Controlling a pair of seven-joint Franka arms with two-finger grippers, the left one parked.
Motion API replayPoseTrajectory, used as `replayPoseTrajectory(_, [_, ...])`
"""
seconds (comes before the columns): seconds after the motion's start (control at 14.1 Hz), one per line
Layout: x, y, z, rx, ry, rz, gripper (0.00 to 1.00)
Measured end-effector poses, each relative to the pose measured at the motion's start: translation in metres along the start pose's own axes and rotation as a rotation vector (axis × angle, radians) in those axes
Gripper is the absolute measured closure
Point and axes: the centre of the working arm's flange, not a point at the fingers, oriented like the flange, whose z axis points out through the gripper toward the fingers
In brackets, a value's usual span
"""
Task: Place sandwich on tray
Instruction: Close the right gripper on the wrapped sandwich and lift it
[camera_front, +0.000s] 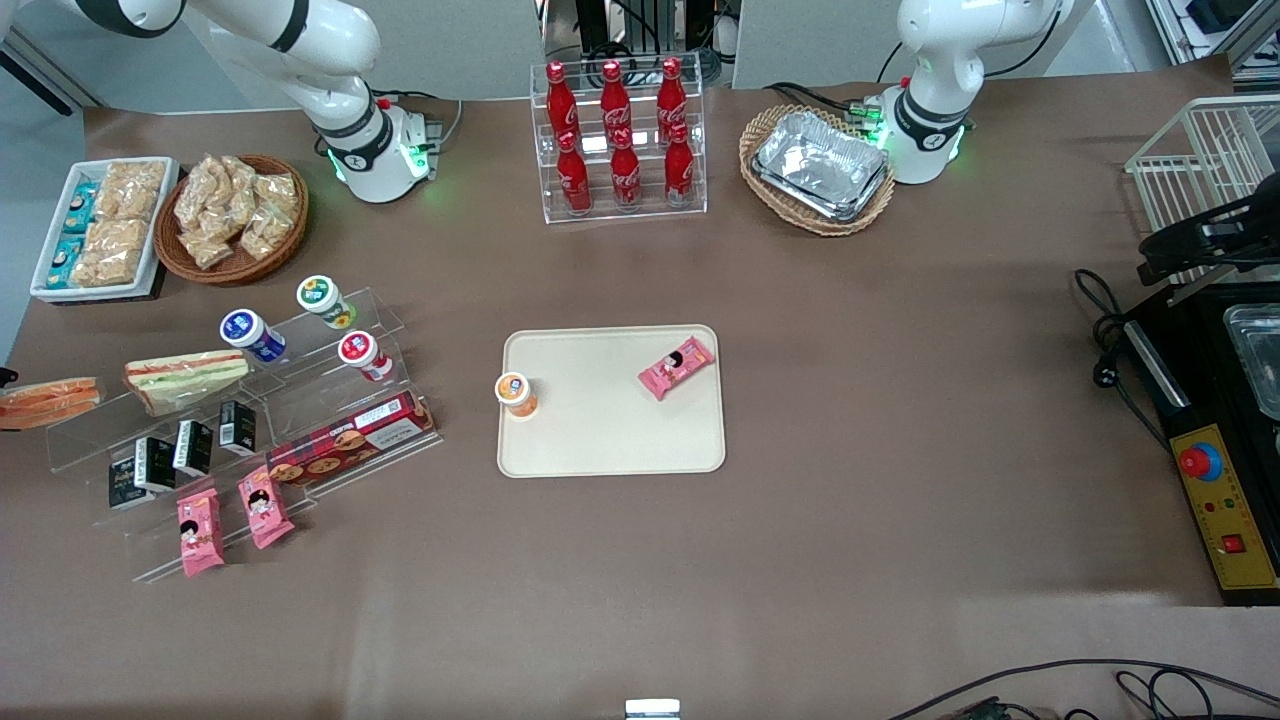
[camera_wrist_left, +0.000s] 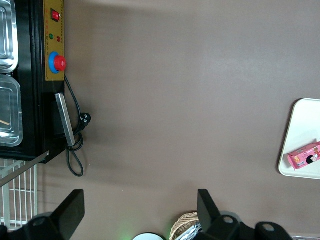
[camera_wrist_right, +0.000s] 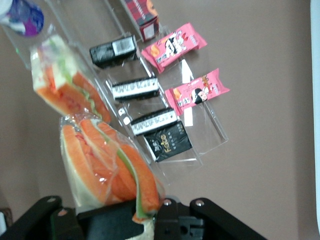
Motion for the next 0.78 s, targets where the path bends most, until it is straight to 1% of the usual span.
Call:
replayPoseTrajectory(0.14, [0.025,0.005,-0.010,0.017,0.014,0.062,1.00])
replayPoseTrajectory(0.28, [0.062,0.010,-0.020,0.041,0.027,0.127,1.00])
replayPoseTrajectory(0.57, [0.167,0.016,-0.040,0.070,0.014,0.289,1.00])
replayPoseTrajectory(0.78, [0.245,0.014,-0.043,0.095,0.002,0.410,1.00])
